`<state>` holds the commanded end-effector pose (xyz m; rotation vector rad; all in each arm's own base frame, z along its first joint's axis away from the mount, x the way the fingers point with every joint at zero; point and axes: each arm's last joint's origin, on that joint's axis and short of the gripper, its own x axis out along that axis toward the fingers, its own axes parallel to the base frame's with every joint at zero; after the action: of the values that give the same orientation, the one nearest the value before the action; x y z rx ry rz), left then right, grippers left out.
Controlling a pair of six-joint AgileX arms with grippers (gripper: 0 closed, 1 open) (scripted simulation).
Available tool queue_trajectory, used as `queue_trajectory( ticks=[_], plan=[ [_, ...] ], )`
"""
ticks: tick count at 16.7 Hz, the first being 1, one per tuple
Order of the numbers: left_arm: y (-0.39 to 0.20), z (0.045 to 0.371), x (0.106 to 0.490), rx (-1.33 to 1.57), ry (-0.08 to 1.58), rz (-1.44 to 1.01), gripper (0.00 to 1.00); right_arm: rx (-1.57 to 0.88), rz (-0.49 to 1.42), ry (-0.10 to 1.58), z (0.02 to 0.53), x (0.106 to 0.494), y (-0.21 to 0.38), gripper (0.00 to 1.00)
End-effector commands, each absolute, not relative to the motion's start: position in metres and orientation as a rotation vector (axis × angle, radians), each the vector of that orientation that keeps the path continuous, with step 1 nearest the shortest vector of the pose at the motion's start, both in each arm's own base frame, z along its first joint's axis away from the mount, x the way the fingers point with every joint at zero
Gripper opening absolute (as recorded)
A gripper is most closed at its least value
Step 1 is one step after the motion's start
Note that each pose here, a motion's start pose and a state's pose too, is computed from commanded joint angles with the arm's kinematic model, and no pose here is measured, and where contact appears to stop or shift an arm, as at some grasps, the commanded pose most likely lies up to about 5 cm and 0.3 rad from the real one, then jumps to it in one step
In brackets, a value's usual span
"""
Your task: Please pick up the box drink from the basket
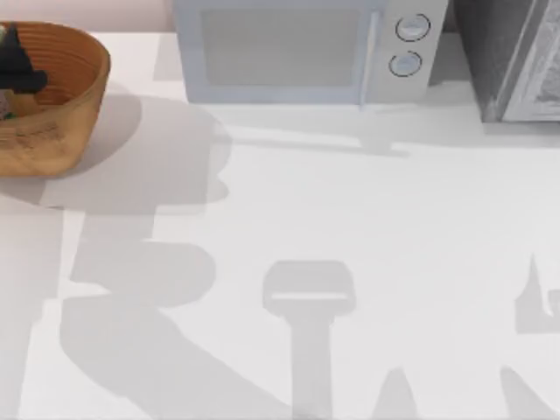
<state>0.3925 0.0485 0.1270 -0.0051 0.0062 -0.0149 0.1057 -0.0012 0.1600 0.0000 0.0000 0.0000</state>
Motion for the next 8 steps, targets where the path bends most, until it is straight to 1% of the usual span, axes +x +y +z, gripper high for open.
queue_trajectory(
  ticks=[3,4,6,8],
  plan=[
    [0.048,0.127,0.393,-0.005,0.006,-0.015,0.0,0.0,0.0,0.0,0.16,0.106,-0.001,1.0],
    [0.051,0.135,0.391,0.001,-0.015,-0.009,0.0,0.0,0.0,0.0,0.16,0.106,-0.001,1.0],
    [0.051,0.139,0.392,0.0,-0.015,-0.009,0.0,0.0,0.0,0.0,0.16,0.106,-0.001,1.0],
    [0.051,0.154,0.396,0.001,-0.022,-0.009,0.0,0.0,0.0,0.0,0.16,0.106,-0.001,1.0]
  ],
)
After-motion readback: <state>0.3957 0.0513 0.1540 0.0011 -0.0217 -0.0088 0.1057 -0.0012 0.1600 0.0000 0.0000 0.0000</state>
